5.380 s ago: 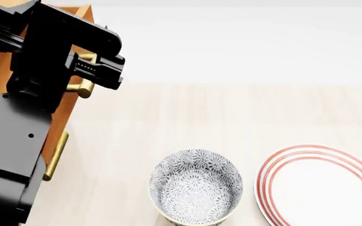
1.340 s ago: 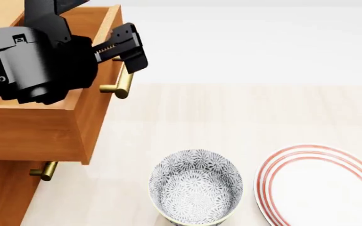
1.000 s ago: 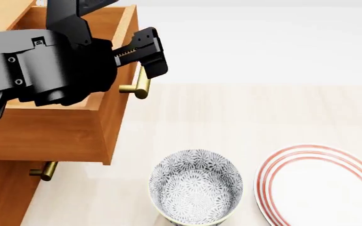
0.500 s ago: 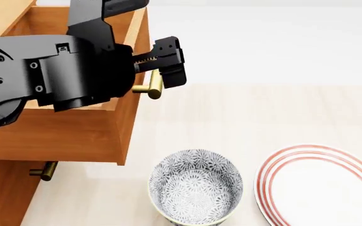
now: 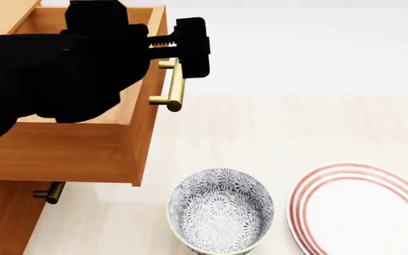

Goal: Open the top drawer of the cabinet.

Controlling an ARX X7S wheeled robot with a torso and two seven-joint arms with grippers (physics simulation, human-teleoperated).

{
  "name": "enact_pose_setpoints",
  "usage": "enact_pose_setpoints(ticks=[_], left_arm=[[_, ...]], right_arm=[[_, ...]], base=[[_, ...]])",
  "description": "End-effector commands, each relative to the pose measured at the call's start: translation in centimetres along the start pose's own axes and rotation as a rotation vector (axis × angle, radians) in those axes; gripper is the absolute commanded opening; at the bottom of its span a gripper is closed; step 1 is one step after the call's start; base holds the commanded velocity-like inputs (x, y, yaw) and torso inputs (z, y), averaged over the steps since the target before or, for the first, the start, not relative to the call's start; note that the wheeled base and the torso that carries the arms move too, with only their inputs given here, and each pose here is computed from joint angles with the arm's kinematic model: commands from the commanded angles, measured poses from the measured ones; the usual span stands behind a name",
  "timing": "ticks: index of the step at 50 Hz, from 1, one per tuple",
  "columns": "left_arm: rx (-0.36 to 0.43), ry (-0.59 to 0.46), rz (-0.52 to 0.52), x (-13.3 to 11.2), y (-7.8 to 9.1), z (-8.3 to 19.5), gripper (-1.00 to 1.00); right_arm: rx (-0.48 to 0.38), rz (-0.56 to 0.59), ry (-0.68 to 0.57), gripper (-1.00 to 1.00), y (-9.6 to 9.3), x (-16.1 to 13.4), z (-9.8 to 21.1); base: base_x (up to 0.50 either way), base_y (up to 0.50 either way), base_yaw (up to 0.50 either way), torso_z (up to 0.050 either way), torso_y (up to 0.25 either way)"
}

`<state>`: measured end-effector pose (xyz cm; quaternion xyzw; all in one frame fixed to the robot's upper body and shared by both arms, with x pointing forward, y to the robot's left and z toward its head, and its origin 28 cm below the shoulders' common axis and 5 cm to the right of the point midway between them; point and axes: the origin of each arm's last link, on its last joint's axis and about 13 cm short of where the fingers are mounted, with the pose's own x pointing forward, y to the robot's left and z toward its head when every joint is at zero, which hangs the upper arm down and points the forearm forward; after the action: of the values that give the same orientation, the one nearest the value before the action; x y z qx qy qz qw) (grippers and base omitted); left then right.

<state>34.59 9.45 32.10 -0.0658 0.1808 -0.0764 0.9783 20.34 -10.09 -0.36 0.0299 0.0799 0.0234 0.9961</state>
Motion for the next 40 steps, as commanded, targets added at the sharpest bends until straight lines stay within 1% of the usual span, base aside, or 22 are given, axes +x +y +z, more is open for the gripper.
enact_pose_setpoints(ticks=[1,6,12,19,20,21,22,23,24,25,28,29,30,31,36,37,40], left_arm=[[0.019,-0.112,-0.05,-1.0,-0.3,1.2,1.0],[0.014,-0.095,-0.061,-1.0,-0.2,0.7,1.0],[0.024,-0.096,-0.064,-1.2,0.5,-0.5,1.0],[0.05,-0.138,-0.084,-2.7,1.2,-2.1,1.0],[0.074,-0.173,-0.098,-3.3,1.3,-2.5,1.0],[0.09,-0.199,-0.085,-3.6,1.4,-2.6,1.0],[0.138,-0.274,-0.071,-4.2,1.4,-2.6,1.0],[0.155,-0.305,-0.066,-4.5,1.4,-2.5,1.0],[0.185,-0.364,-0.052,-5.1,1.4,-2.3,1.0],[0.205,-0.4,-0.045,-5.4,1.4,-2.3,1.0],[0.245,-0.479,-0.037,-6.5,1.3,-2.5,1.0],[0.245,-0.483,-0.037,-6.7,1.3,-2.6,1.0],[0.275,-0.522,-0.035,-7.2,1.3,-2.9,1.0],[0.275,-0.522,-0.035,-7.2,1.3,-2.9,1.0],[0.297,-0.558,-0.073,-9.0,0.9,-3.2,1.0],[0.297,-0.558,-0.073,-9.0,0.9,-3.2,1.0],[0.316,-0.57,-0.099,-10.1,0.8,-3.9,1.0]], right_arm=[[0.001,0.009,-0.017,1.0,0.2,0.2,0.1],[0.001,0.009,-0.017,1.0,0.2,0.2,0.0],[0.001,0.011,-0.015,1.0,0.2,0.1,0.1],[-0.001,0.011,-0.014,1.0,0.3,0.1,0.0],[-0.001,0.011,-0.013,1.0,0.3,0.1,0.0],[-0.001,0.011,-0.012,1.0,0.3,0.1,0.0],[0.0,0.01,-0.011,1.0,0.3,0.1,0.0],[0.0,0.009,-0.01,1.0,0.3,0.1,-0.1],[0.0,0.008,-0.01,1.0,0.2,0.2,-0.1],[0.001,0.007,-0.01,1.0,0.2,0.2,-0.1],[0.003,0.005,-0.008,1.0,0.2,0.3,-0.1],[0.003,0.004,-0.007,1.0,0.2,0.3,-0.1],[0.004,0.003,-0.006,1.0,0.2,0.3,-0.1],[0.004,0.003,-0.006,1.0,0.2,0.3,-0.1],[0.007,-0.002,-0.004,1.0,0.2,0.4,0.0],[0.007,-0.002,-0.004,1.0,0.2,0.4,0.0],[0.007,-0.004,-0.004,1.0,0.2,0.4,0.0]], base=[[0.0,0.0,0.0,0.0,0.0],[0.0,0.0,0.0,0.0,0.0],[0.0,0.0,0.0,0.0,0.0],[0.0,0.0,0.0,0.0,0.0],[0.0,0.0,0.0,0.0,0.0],[0.0,0.0,0.0,0.0,0.0],[0.0,0.0,0.0,0.0,0.0],[0.0,0.0,0.0,0.0,0.0],[0.0,0.0,0.0,0.0,0.0],[0.0,0.0,0.0,0.0,0.0],[0.0,0.0,0.0,0.0,0.0],[0.0,0.0,0.0,0.0,0.0],[0.0,0.0,0.0,0.0,0.0],[0.0,0.0,0.0,0.0,0.0],[0.0,0.0,0.0,0.0,0.0],[0.0,0.0,0.0,0.0,0.0],[0.0,0.0,0.0,0.0,0.0]])
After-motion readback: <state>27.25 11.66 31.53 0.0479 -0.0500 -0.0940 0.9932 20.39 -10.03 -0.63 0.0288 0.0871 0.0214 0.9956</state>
